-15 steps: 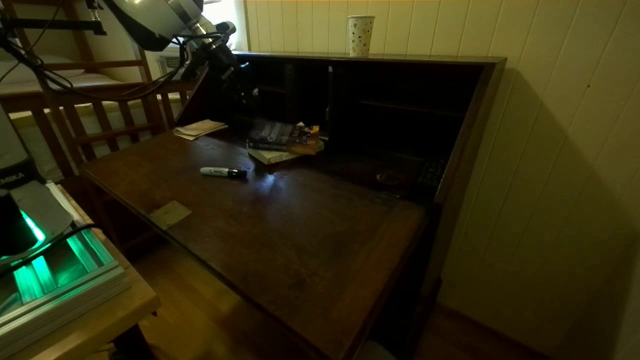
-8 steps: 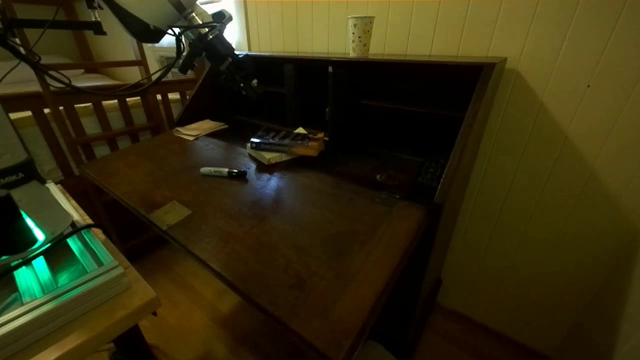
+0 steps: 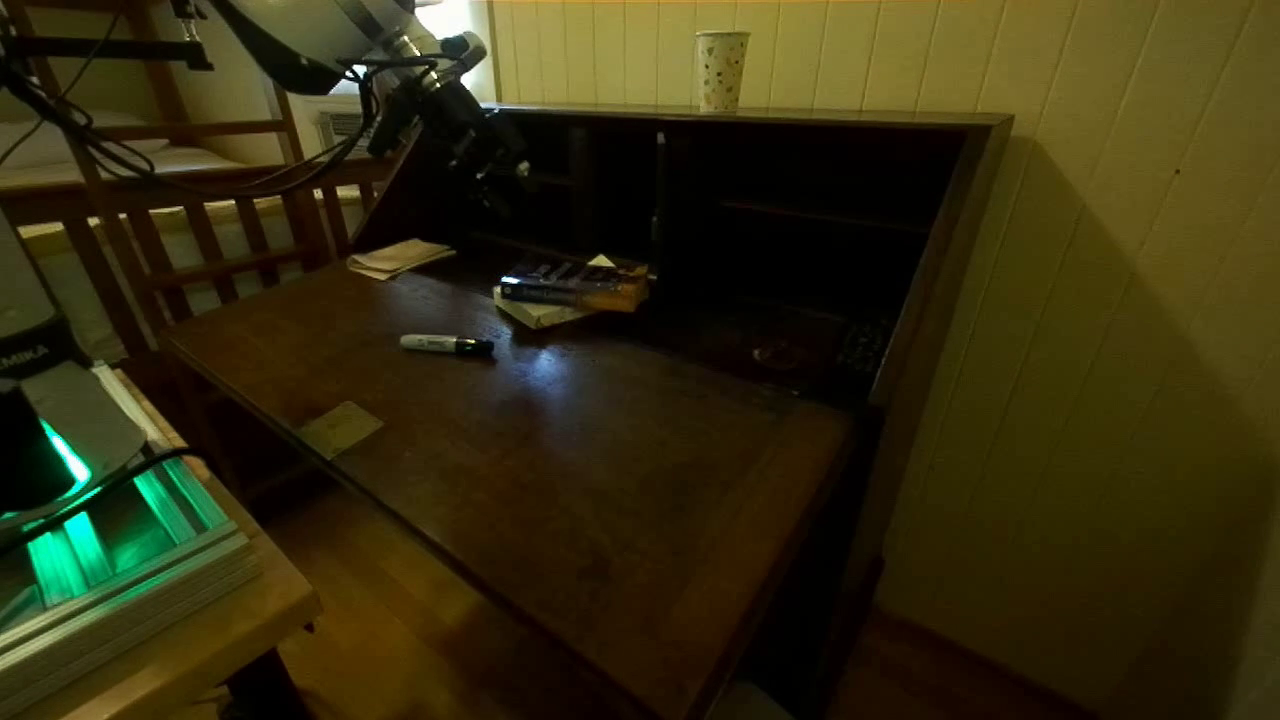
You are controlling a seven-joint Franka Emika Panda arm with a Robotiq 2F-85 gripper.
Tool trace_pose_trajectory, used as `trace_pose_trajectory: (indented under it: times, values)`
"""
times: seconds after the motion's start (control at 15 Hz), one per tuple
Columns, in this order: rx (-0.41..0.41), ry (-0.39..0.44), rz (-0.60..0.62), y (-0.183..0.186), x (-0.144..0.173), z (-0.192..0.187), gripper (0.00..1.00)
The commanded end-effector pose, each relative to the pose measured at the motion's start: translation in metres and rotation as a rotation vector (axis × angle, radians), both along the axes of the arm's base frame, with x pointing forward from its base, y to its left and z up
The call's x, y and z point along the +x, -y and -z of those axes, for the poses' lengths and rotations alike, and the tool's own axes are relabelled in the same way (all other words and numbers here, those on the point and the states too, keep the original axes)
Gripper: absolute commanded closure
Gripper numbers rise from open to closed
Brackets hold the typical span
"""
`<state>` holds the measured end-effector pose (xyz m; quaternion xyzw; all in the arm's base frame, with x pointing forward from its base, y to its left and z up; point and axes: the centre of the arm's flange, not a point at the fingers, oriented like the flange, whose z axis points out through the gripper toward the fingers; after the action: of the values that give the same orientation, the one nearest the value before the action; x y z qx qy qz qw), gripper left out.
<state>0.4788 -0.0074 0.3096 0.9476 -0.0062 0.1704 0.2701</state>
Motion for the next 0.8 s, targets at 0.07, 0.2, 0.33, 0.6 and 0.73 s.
trace_pose_trajectory:
  times: [0.07, 0.2, 0.33, 0.6, 0.73]
  values:
    - [-0.066, -0.137, 0.041, -0.005, 0.021, 0.03, 0.0]
    - [-0.121, -0.185, 0.063, -0.009, 0.027, 0.042, 0.0]
    - [-0.176, -0.22, 0.076, -0.012, 0.035, 0.052, 0.0]
    - [-0.249, -0.253, 0.075, -0.026, 0.053, 0.059, 0.0]
    - [-0.274, -0.259, 0.064, -0.035, 0.061, 0.065, 0.0]
